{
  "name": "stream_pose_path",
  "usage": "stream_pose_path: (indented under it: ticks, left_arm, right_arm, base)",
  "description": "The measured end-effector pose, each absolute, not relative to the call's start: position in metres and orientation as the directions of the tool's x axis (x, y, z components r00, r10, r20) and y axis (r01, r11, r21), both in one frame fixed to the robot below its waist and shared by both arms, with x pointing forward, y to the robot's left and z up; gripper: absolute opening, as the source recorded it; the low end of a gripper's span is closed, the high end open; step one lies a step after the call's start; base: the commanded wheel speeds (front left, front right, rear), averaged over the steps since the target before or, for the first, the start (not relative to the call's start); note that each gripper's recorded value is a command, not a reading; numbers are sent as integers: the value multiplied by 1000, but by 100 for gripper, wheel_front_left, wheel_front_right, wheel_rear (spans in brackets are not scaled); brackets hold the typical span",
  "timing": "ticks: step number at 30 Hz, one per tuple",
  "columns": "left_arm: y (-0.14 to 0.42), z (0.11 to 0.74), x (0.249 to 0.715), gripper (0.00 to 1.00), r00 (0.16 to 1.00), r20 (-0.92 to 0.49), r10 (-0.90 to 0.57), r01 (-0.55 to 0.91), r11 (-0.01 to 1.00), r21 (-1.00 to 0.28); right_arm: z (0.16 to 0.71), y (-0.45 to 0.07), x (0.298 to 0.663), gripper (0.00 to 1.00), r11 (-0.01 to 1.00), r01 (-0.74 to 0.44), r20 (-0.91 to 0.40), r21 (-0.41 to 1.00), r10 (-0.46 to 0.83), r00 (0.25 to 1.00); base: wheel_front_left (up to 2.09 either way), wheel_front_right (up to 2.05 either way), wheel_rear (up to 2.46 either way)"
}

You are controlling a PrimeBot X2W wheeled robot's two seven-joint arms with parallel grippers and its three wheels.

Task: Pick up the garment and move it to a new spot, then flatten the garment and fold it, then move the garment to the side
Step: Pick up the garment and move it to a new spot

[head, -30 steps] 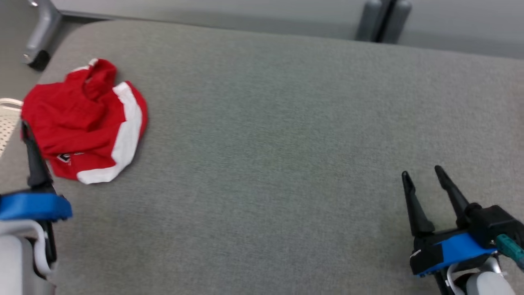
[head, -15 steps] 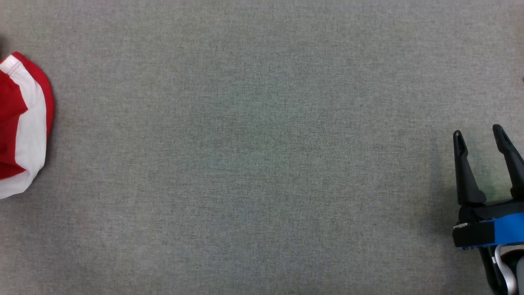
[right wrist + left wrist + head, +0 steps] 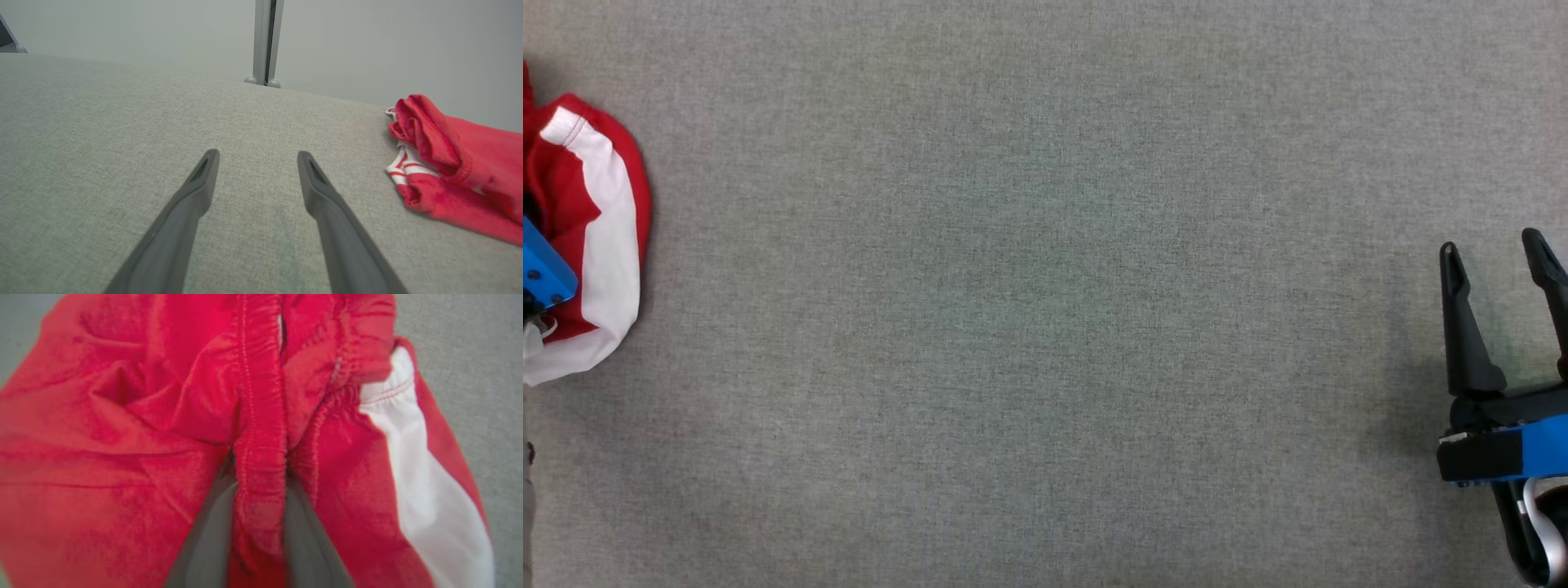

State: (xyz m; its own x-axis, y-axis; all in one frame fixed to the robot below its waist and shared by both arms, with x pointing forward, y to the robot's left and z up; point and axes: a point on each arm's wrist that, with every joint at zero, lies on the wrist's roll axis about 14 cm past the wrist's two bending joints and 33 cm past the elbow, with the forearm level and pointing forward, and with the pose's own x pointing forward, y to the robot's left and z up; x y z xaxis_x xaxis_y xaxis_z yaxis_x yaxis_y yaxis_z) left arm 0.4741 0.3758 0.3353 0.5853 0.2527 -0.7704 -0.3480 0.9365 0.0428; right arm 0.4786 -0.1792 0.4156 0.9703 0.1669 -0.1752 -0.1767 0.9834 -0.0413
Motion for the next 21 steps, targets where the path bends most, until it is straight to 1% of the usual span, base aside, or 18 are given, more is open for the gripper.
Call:
stream_pose_path:
  ticks: [2,4,6,8,12,15,18,21]
  left_arm:
    - [374,338,476,0,593,-766,248,-341,939,40]
    - [374,343,479,0,620,-743,251,-333,942,40]
    - [374,353,486,0,663,-702,260,-322,946,46]
    - [376,371,497,0,725,-633,273,-309,949,55]
    - [378,427,525,0,854,-434,286,-274,957,92]
    - [368,476,546,0,927,-273,257,-235,966,109]
    - [350,529,565,0,972,-117,202,-186,974,130]
    - [320,583,581,0,993,27,119,-122,980,158]
  right_arm:
    - [417,-178,478,100,983,-180,-174,-40,170,970]
    - [419,-177,476,100,983,-181,-173,-39,171,970]
    - [420,-178,475,100,984,-177,-170,-36,169,971]
    - [424,-178,473,100,984,-173,-161,-33,166,973]
    - [433,-176,468,100,986,-166,-139,-22,161,977]
    - [443,-172,462,100,987,-160,-113,-1,159,981]
    - [453,-174,455,100,990,-143,-90,9,143,986]
    - [462,-179,446,100,993,-118,-65,21,119,991]
  base:
    - [0,0,0]
    - [0,0,0]
    - [0,0,0]
    - [0,0,0]
    - [0,0,0]
    - [0,0,0]
    - [0,0,0]
    - [0,0,0]
